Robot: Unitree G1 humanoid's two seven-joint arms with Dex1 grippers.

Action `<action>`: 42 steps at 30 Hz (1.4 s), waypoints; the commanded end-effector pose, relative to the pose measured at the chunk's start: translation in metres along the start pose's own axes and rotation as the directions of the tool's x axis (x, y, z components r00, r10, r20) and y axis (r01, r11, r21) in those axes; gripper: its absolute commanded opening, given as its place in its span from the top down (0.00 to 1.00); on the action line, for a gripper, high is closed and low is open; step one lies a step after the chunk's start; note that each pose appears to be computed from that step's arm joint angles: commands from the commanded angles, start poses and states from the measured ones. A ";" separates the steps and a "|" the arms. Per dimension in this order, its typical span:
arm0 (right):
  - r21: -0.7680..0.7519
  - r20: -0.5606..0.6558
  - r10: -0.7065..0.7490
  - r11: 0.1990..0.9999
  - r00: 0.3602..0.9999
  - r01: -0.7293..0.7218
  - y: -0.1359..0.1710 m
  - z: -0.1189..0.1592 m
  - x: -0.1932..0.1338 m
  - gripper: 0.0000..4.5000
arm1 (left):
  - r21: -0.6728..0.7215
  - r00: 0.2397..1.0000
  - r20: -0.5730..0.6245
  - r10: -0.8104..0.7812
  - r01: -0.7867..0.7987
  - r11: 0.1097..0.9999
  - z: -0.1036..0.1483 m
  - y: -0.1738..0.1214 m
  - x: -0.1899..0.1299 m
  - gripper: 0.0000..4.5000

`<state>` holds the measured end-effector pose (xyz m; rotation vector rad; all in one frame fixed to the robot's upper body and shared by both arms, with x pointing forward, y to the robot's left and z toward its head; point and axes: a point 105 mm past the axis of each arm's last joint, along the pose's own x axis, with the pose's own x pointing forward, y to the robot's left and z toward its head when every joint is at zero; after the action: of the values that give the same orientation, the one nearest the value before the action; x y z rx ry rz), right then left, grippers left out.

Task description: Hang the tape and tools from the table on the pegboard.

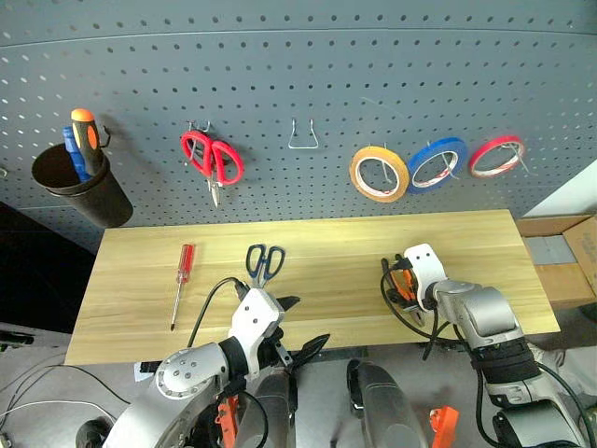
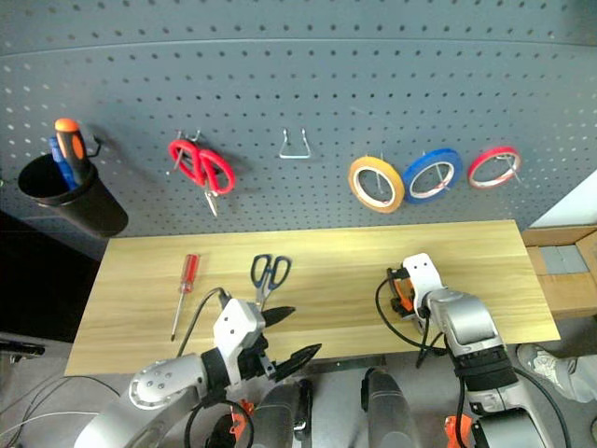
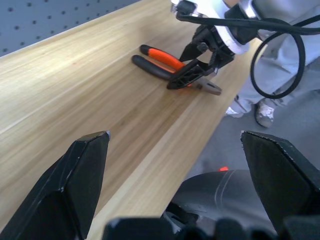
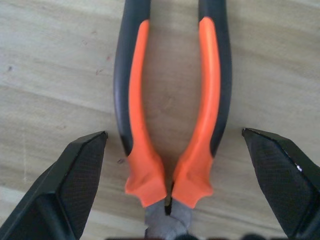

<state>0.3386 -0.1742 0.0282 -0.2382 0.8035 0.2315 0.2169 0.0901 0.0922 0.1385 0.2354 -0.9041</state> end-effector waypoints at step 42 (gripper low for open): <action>-0.663 0.658 0.752 0.550 -0.043 -0.507 0.127 0.223 -0.231 0.49 | 0.105 0.800 0.528 0.285 -0.394 0.913 0.105 0.053 -0.018 0.00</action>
<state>0.3063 -0.0155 0.3135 0.1579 -0.3322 1.2927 0.2736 0.1192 0.1841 0.1175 -0.3017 -0.5425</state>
